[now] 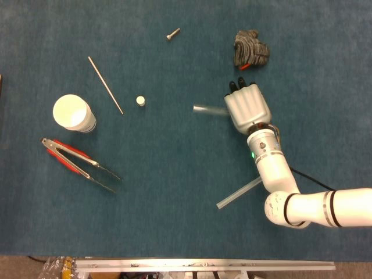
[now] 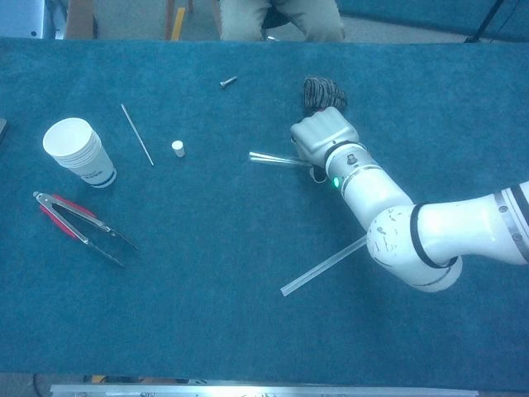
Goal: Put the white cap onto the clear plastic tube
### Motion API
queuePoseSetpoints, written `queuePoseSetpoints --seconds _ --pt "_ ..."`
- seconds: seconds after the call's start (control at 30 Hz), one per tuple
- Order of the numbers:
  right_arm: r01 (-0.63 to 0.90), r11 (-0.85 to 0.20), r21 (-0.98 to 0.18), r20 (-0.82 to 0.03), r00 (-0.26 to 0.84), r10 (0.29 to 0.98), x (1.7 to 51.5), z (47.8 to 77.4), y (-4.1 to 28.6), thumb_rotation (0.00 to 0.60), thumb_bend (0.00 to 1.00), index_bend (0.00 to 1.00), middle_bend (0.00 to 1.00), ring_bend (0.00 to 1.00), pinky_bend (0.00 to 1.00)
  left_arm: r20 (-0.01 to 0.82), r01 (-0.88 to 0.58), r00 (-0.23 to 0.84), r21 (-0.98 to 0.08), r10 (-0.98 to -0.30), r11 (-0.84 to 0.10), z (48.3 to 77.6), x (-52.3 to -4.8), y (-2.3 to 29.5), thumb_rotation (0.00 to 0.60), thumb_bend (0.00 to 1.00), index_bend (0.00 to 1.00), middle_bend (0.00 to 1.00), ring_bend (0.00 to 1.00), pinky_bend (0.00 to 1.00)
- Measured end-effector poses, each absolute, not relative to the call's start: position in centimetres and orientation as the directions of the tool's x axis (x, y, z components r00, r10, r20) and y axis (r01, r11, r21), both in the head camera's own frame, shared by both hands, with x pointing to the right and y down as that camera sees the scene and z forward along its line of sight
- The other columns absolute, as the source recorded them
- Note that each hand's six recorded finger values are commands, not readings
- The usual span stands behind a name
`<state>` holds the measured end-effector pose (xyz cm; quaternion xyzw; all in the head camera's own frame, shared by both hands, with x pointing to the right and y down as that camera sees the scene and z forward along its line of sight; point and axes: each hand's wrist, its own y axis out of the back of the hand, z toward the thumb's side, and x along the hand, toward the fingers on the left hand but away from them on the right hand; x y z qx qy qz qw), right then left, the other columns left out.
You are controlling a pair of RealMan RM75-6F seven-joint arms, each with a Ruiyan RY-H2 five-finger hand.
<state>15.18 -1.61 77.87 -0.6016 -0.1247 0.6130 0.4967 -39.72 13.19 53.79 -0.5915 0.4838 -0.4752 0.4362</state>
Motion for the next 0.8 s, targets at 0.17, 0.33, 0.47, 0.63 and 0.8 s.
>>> queuePoseSetpoints --seconds 0.17,0.33,0.47,0.63,0.8 --pt "-0.444 -0.467 -0.765 -0.6 0.227 0.767 15.07 77.64 -2.1 0.6 0.34 0.47 0.2 0.14 0.38 0.139 -0.157 0.081 -0.976 -0.987 -0.15 53.79 -39.64 13.18 0.6 0.32 0.22 0.05 0.0 0.0" --pt "-0.442 -0.465 -0.767 -0.6 0.236 0.765 15.05 77.62 -1.98 0.6 0.34 0.47 0.2 0.14 0.38 0.146 -0.156 0.08 -0.975 -0.986 -0.157 53.93 -39.59 13.23 0.6 0.32 0.22 0.05 0.0 0.0" --pt "-0.438 -0.457 -0.774 -0.593 0.25 0.765 14.88 77.56 -1.87 0.6 0.34 0.47 0.2 0.14 0.38 0.147 -0.157 0.081 -0.975 -0.986 -0.159 53.9 -39.56 13.33 0.6 0.32 0.22 0.05 0.0 0.0" --pt "-0.439 -0.445 -0.78 -0.585 0.261 0.768 14.55 77.6 -1.78 0.6 0.33 0.47 0.2 0.14 0.38 0.15 -0.156 0.082 -0.974 -0.985 -0.161 53.84 -39.61 13.46 0.6 0.32 0.22 0.05 0.0 0.0" --pt "-0.443 -0.437 -0.783 -0.581 0.268 0.769 14.16 77.86 -1.52 0.6 0.26 0.47 0.2 0.14 0.38 0.153 -0.157 0.079 -0.974 -0.985 -0.164 53.76 -39.79 13.64 0.6 0.32 0.22 0.05 0.0 0.0"
